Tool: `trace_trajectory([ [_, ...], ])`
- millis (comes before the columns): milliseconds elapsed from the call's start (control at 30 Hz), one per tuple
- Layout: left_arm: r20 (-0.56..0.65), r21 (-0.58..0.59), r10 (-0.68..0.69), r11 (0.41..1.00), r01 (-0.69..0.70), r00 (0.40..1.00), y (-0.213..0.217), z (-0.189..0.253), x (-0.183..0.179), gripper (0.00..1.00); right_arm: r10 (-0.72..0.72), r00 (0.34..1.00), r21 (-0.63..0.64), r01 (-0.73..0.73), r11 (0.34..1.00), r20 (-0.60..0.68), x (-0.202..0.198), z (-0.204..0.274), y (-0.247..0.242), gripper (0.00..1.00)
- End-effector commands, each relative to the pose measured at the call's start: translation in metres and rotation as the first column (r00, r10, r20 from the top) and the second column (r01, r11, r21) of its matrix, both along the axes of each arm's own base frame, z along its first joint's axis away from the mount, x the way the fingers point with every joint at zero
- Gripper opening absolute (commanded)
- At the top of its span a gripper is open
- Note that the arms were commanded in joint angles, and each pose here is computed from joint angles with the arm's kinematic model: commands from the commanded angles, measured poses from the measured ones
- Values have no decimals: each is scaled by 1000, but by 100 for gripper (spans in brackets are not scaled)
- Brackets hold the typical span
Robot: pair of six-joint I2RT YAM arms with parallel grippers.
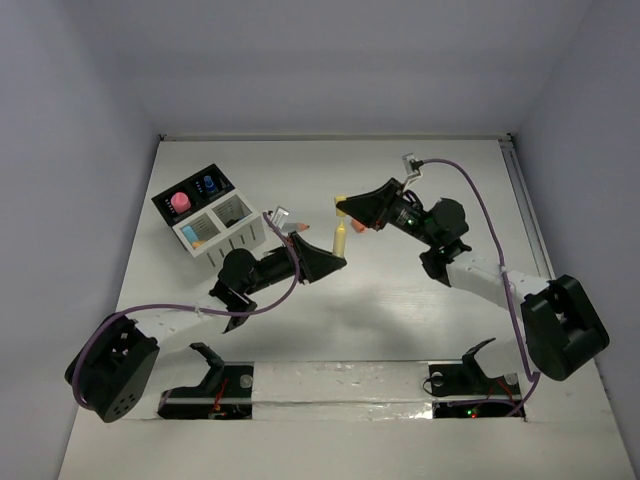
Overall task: Sort the stationery into containers
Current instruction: Close the pen cap on the pen.
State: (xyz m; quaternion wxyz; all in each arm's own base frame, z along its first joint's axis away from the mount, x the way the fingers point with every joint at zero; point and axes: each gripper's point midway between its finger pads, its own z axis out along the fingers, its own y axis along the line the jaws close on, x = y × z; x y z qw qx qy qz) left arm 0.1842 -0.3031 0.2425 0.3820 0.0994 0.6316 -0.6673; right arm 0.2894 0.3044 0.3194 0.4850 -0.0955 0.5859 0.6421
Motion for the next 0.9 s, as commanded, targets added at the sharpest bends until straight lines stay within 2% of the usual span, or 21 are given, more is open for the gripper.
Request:
trace_trajectory([
  [0, 118, -72, -6, 997, 15, 993, -2, 39, -2, 0, 23, 997, 47, -27, 999, 77, -10, 23, 3, 0],
  [333, 113, -66, -2, 998, 9, 994, -4, 41, 1, 0, 33, 996, 54, -38, 998, 79, -22, 19, 3, 0],
  [867, 106, -53, -2, 999, 7, 994, 0, 32, -3, 0, -23, 995, 92, 14, 996, 95, -10, 41, 1, 0],
])
